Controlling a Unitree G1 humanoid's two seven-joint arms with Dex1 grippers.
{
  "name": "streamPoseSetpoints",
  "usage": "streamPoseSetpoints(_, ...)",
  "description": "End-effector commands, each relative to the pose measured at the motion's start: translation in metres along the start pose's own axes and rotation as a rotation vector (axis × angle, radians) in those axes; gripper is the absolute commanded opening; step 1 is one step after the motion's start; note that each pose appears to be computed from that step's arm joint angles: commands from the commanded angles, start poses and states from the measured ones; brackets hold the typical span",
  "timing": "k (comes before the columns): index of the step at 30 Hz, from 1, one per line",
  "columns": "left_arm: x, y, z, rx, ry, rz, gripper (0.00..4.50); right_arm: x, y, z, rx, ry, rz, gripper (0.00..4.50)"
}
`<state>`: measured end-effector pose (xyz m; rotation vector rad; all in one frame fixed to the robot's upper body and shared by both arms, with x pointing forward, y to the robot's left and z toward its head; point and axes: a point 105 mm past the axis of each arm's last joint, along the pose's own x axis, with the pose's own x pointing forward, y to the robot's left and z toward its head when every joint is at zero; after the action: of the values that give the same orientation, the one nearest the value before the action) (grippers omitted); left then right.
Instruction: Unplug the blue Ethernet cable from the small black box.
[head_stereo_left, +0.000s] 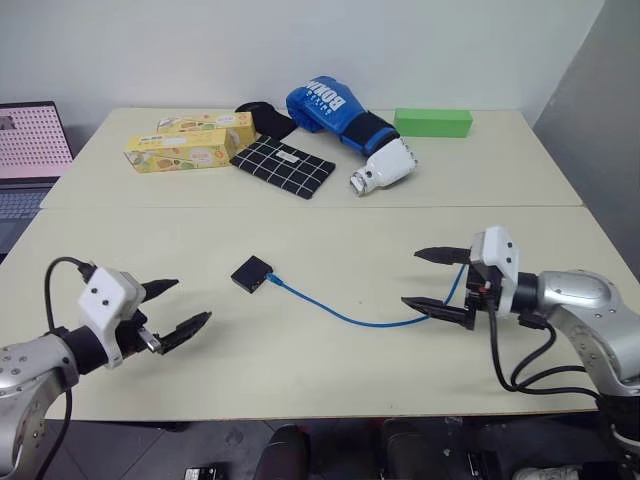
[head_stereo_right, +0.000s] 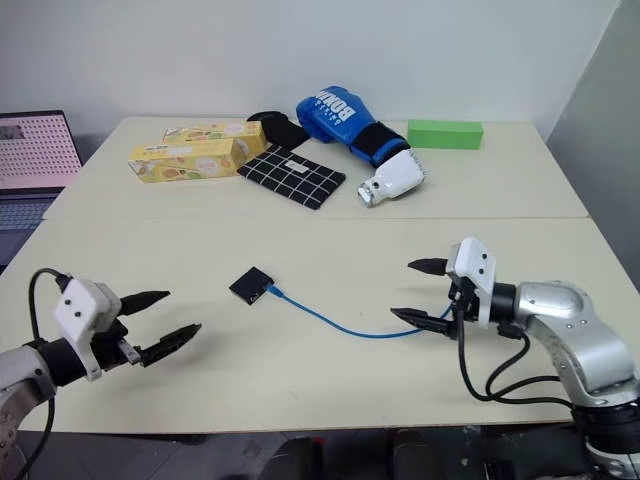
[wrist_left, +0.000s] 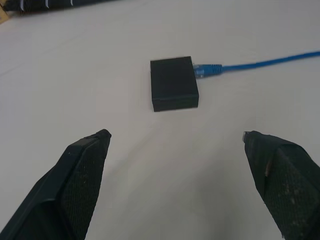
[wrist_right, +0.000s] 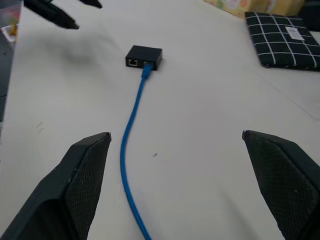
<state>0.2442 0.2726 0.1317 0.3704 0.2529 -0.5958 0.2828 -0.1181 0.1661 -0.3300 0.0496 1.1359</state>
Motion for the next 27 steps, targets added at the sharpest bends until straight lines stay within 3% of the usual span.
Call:
streamPoseSetpoints(1, -0.003, 0.005, 0.016, 0.016, -0.074, -0.013, 4.50, 0.026, -0.002, 0.006, -0.062, -0.038, -0.025, 4.47)
streamPoseSetpoints(6, -0.010, -0.011, 0.007, 0.028, 0.032, -0.209, 4.50, 0.082, 0.005, -0.006, -0.066, -0.034, -0.013, 4.47)
streamPoseSetpoints(13, -0.020, -0.003, 0.018, -0.002, 0.063, -0.295, 4.50, 0.160, 0.021, -0.006, -0.024, -0.031, 0.013, 4.47)
streamPoseSetpoints(22, -0.018, 0.005, 0.025, 0.043, 0.062, -0.272, 4.50, 0.206, 0.026, -0.019, 0.025, 0.029, -0.034, 4.47)
streamPoseSetpoints(25, -0.016, 0.005, 0.025, 0.050, 0.061, -0.262, 4.50, 0.212, 0.028, -0.023, 0.042, 0.042, -0.039, 3.99)
streamPoseSetpoints(27, -0.015, 0.007, 0.025, 0.050, 0.057, -0.247, 4.50, 0.215, 0.031, -0.022, 0.041, 0.040, -0.032, 3.35)
